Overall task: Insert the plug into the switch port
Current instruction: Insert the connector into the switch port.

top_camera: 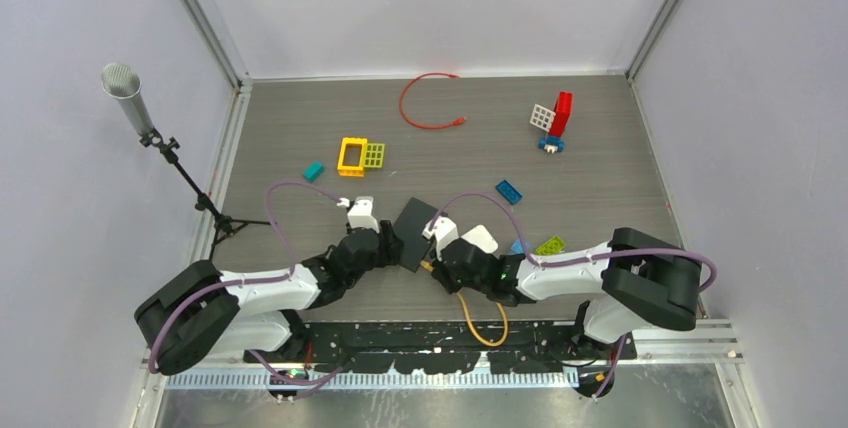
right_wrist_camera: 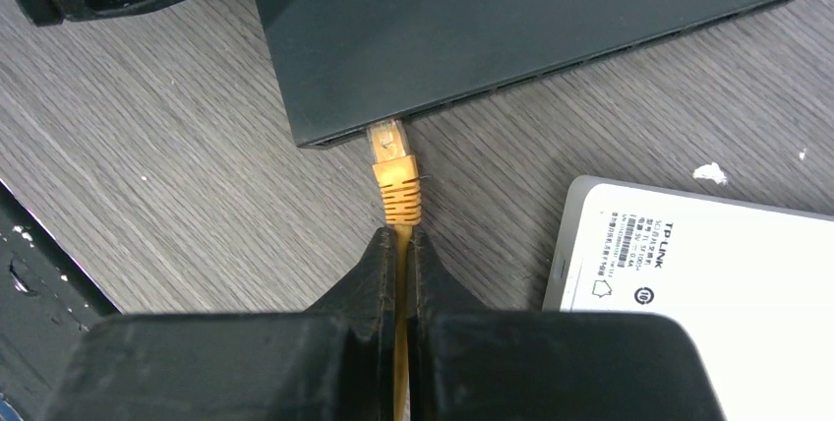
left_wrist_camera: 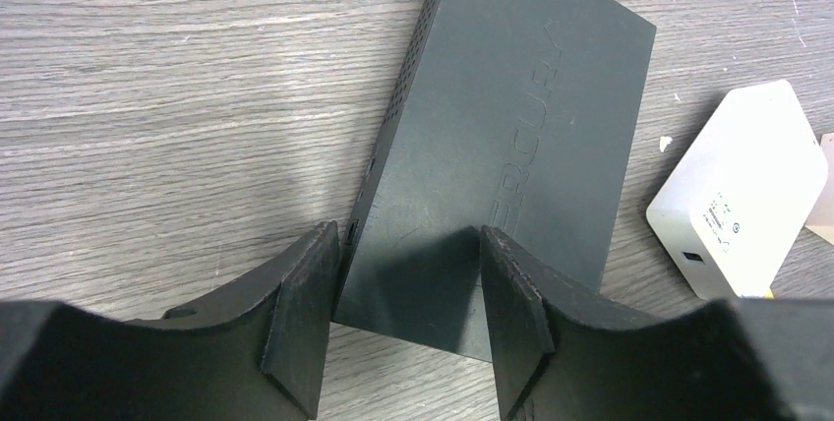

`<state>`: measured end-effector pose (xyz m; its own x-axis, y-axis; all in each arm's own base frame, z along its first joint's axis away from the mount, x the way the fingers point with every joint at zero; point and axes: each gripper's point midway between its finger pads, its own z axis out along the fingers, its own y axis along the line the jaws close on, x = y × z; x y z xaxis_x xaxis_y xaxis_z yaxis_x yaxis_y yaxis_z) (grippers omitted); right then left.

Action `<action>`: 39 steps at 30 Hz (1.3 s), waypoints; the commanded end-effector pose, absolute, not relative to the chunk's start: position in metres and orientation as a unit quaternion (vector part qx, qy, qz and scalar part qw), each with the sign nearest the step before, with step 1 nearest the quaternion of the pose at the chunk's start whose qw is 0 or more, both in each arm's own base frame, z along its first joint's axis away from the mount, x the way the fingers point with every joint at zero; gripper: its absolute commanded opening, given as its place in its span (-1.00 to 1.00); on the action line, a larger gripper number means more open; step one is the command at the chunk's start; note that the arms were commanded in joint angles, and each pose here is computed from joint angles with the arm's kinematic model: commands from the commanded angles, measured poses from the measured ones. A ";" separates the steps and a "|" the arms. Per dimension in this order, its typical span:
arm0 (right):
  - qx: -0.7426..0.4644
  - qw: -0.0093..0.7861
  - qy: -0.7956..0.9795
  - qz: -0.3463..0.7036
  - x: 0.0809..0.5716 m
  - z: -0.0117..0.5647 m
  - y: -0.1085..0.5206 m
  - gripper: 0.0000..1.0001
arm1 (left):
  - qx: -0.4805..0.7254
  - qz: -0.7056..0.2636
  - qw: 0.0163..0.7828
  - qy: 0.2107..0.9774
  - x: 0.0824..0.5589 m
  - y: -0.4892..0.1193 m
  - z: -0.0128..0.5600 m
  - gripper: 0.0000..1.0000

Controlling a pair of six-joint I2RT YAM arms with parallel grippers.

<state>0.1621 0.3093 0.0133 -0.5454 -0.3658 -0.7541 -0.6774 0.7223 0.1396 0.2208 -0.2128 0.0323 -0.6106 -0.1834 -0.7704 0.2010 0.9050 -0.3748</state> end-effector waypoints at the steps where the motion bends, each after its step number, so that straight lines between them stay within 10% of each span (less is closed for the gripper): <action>1: -0.319 0.426 0.779 0.332 0.169 0.060 0.382 -0.99 | 0.116 -0.339 0.230 0.905 0.113 -0.259 0.001 -0.06; 15: -0.510 0.459 0.705 0.178 0.189 0.047 0.333 -0.99 | 0.131 -0.326 0.237 0.906 0.116 -0.257 0.006 -0.02; 31: -0.325 0.456 0.733 0.386 0.175 0.085 0.416 -0.99 | 0.104 -0.351 0.220 0.904 0.107 -0.256 0.014 -0.02; 39: -0.464 0.415 0.721 0.305 0.160 0.051 0.400 -0.99 | 0.076 -0.290 0.263 0.917 0.122 -0.228 0.018 0.18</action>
